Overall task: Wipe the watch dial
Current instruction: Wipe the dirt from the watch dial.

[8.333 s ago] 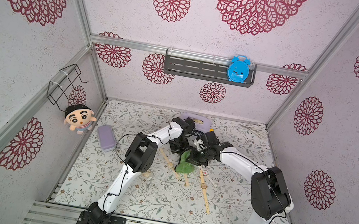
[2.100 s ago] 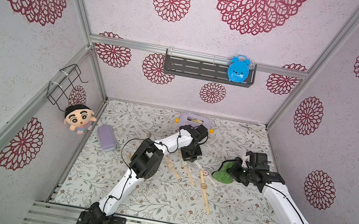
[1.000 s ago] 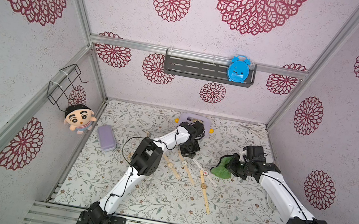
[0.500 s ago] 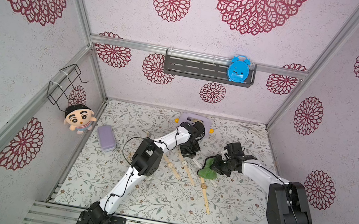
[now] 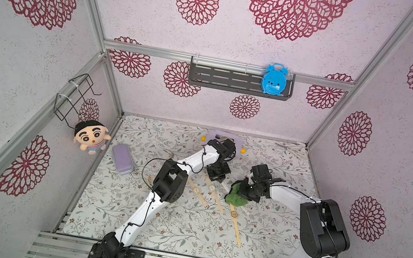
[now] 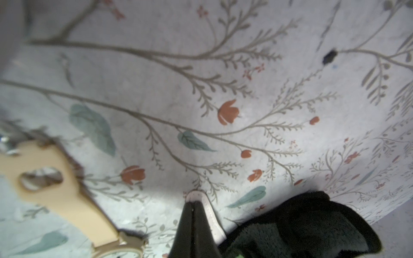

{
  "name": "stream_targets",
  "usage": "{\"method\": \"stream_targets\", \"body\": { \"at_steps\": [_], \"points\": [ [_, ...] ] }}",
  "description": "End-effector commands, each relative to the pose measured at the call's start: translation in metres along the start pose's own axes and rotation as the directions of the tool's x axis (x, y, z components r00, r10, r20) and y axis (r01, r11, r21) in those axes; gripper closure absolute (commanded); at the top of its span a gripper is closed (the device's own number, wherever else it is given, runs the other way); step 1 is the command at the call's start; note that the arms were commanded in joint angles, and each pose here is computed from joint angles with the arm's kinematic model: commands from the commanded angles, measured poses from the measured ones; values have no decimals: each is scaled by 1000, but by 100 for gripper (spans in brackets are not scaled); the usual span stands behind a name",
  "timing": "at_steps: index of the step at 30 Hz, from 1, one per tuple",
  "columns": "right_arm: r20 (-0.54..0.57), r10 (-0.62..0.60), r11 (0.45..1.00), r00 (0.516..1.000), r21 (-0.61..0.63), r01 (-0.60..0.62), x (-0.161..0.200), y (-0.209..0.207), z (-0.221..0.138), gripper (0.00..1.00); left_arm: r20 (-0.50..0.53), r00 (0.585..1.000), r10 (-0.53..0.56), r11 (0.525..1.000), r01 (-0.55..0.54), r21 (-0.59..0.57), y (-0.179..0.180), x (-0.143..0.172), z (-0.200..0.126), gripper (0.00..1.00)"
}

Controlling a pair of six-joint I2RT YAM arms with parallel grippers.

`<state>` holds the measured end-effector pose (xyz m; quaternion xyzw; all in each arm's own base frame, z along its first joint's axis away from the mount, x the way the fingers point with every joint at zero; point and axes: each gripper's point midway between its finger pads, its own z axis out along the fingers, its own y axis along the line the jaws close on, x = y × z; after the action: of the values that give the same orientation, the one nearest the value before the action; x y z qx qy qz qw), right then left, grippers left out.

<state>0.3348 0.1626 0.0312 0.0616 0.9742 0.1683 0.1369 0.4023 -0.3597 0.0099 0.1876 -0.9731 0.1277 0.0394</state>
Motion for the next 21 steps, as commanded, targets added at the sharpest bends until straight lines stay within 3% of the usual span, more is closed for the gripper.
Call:
{"method": "stream_targets", "body": {
  "at_steps": [1, 6, 11, 16, 21],
  "points": [
    [-100, -14, 957, 995, 286, 43, 39, -64, 1, 100, -11, 996, -86, 979, 83, -189, 53, -9, 26, 100],
    [-80, -32, 904, 996, 423, 63, 34, -86, -20, 100, -19, 996, -88, 978, 82, -190, 54, -10, 29, 100],
    [-26, -55, 881, 998, 470, 60, 17, -87, -42, 100, -24, 996, -81, 979, 75, -191, 55, -10, 30, 100],
    [39, -68, 935, 997, 350, 50, 1, -56, -62, 100, -15, 997, -74, 979, 70, -193, 56, -12, 28, 100],
    [71, -76, 995, 995, 70, 71, 6, -8, -71, 100, -9, 997, -71, 979, 68, -190, 54, -13, 27, 100]
  ]
}}
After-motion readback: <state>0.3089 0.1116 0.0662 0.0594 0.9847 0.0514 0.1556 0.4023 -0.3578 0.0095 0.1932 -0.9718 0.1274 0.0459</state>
